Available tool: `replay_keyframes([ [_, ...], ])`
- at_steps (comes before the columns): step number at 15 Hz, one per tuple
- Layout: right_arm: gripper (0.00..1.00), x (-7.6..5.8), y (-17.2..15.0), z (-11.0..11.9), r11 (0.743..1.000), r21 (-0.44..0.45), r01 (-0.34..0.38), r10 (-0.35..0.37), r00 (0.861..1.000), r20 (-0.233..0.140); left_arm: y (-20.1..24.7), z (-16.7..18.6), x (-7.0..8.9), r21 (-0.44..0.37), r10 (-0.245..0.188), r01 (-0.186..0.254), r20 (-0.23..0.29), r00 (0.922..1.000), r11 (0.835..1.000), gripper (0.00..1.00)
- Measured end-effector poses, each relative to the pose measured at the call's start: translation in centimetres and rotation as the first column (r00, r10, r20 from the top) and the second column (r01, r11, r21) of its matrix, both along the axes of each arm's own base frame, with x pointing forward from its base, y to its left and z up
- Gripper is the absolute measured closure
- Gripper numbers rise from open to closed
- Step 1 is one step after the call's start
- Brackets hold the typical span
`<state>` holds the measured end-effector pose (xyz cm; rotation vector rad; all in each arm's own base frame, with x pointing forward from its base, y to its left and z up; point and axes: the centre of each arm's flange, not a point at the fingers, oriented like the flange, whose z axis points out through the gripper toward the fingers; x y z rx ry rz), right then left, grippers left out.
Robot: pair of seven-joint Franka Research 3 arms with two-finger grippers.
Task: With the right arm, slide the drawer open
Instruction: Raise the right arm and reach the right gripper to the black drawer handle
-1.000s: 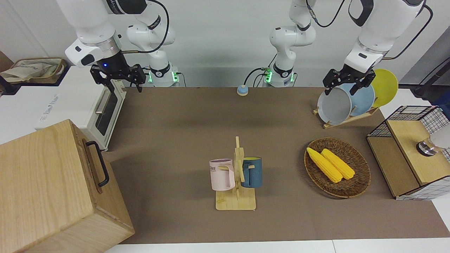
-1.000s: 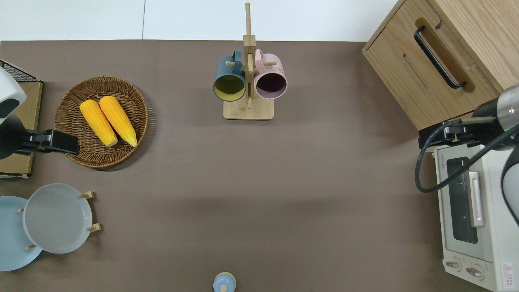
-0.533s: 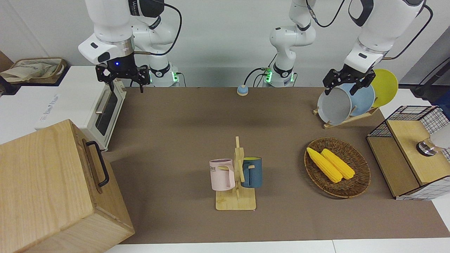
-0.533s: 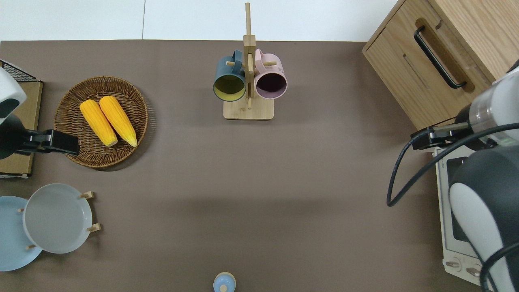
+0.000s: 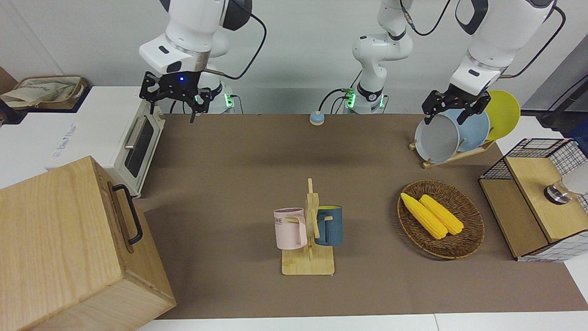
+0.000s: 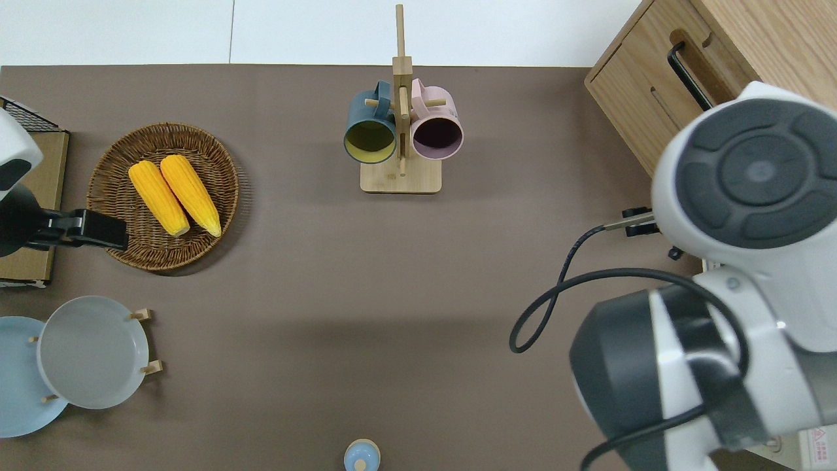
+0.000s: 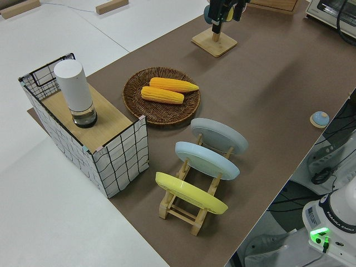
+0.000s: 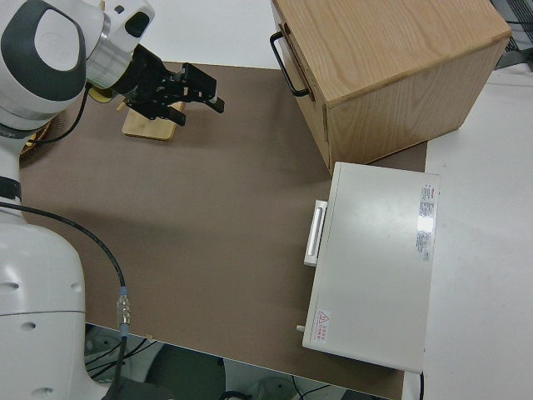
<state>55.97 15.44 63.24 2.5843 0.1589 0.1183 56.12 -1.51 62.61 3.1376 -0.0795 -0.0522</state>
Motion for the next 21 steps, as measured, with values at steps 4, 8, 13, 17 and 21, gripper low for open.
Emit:
replay_keyframes([
  [4,0.01,0.7,3.1,-3.2,0.982,-0.185,-0.039,0.045,0.999,0.03,0.0,0.0,0.0,0.0,0.0,0.0,0.0,1.0,1.0,0.0],
  [8,0.01,2.4,5.1,-6.9,0.919,-0.382,-0.098,0.131,0.99,0.061,0.0,0.0,0.0,0.0,0.0,0.0,0.0,1.0,1.0,0.0],
  [13,0.01,5.3,5.3,-11.4,0.807,-0.564,-0.175,0.247,0.968,0.053,0.0,0.0,0.0,0.0,0.0,0.0,0.0,1.0,1.0,0.0],
  [17,0.01,7.3,4.6,-13.8,0.74,-0.641,-0.202,0.307,0.95,0.057,0.0,0.0,0.0,0.0,0.0,0.0,0.0,1.0,1.0,0.0],
  [21,0.01,9.4,2.5,-17.3,0.637,-0.736,-0.231,0.358,0.934,0.016,0.0,0.0,0.0,0.0,0.0,0.0,0.0,1.0,1.0,0.0],
])
